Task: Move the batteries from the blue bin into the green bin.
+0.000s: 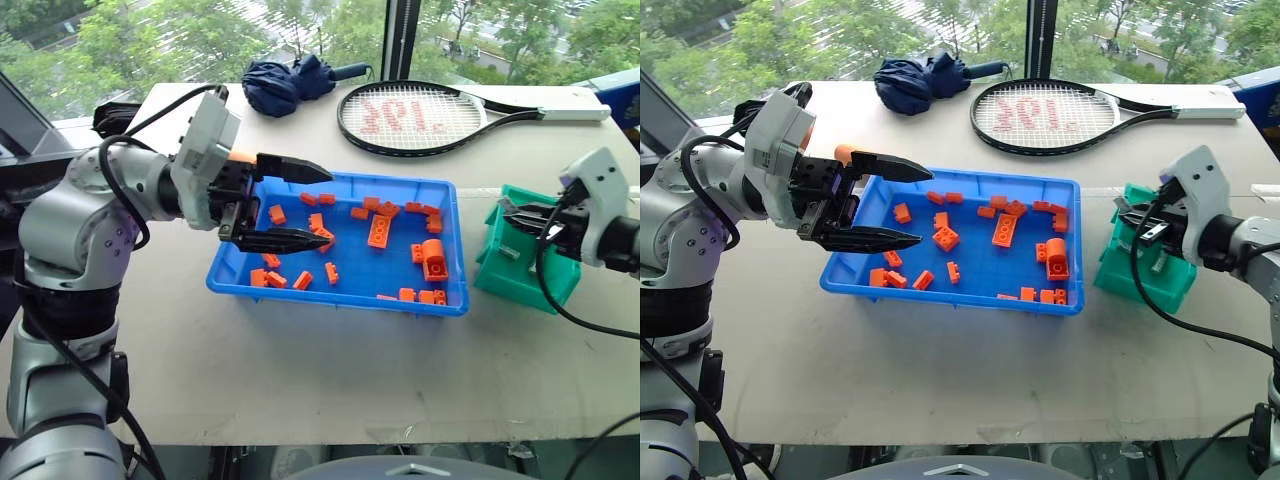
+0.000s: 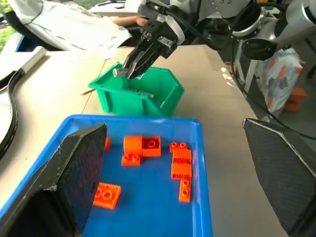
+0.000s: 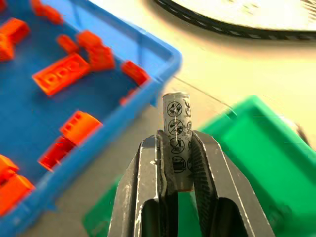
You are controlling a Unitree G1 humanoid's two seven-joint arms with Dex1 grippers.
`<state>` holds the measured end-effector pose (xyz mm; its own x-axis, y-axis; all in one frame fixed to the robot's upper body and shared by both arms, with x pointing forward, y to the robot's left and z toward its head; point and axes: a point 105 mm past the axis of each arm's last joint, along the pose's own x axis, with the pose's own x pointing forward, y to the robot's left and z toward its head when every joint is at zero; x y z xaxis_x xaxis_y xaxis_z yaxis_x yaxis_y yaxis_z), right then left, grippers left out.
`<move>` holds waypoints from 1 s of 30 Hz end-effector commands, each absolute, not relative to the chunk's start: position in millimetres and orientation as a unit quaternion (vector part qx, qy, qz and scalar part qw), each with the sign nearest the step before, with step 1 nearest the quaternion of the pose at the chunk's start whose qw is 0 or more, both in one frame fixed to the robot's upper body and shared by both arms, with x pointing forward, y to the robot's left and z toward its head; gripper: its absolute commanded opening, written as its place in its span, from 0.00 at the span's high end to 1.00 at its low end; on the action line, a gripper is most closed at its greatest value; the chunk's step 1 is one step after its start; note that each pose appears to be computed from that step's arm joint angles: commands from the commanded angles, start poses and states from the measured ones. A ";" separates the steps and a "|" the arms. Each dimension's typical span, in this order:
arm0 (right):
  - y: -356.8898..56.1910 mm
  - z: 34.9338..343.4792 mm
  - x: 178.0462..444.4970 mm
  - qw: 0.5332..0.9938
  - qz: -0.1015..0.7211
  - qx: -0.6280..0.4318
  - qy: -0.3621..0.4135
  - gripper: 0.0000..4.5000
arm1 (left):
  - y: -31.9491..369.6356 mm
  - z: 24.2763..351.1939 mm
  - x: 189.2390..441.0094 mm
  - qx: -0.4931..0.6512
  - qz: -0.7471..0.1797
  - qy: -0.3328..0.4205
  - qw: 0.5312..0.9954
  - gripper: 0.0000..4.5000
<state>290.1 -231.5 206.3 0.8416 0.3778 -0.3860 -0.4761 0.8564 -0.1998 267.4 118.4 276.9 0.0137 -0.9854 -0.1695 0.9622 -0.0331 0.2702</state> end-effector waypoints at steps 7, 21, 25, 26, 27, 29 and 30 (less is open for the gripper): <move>-259.6 212.6 298.3 0.964 0.162 -0.163 0.133 0.71 | 108.3 280.4 278.8 0.182 -0.701 -0.060 0.687 0.00; -225.1 190.8 250.8 0.935 0.335 -0.117 0.005 0.07 | 119.7 221.5 259.2 0.150 -0.595 -0.030 0.789 0.00; -228.5 169.4 220.9 0.922 0.379 -0.074 0.039 0.07 | 123.5 196.8 236.3 0.137 -0.549 -0.014 0.824 0.00; -229.4 164.2 214.4 0.921 0.382 -0.062 0.046 0.07 | 128.2 186.3 229.8 0.144 -0.538 0.001 0.831 0.00; -230.8 160.3 210.2 0.923 0.378 -0.053 0.049 0.07 | 133.2 177.0 224.2 0.141 -0.527 0.017 0.838 0.00; -232.5 151.7 202.5 0.930 0.362 -0.043 0.050 0.03 | 144.2 159.9 216.9 0.130 -0.494 0.034 0.859 0.00; -230.6 144.7 194.4 0.925 0.372 -0.043 0.063 0.03 | 148.4 151.9 211.6 0.126 -0.482 0.041 0.866 0.00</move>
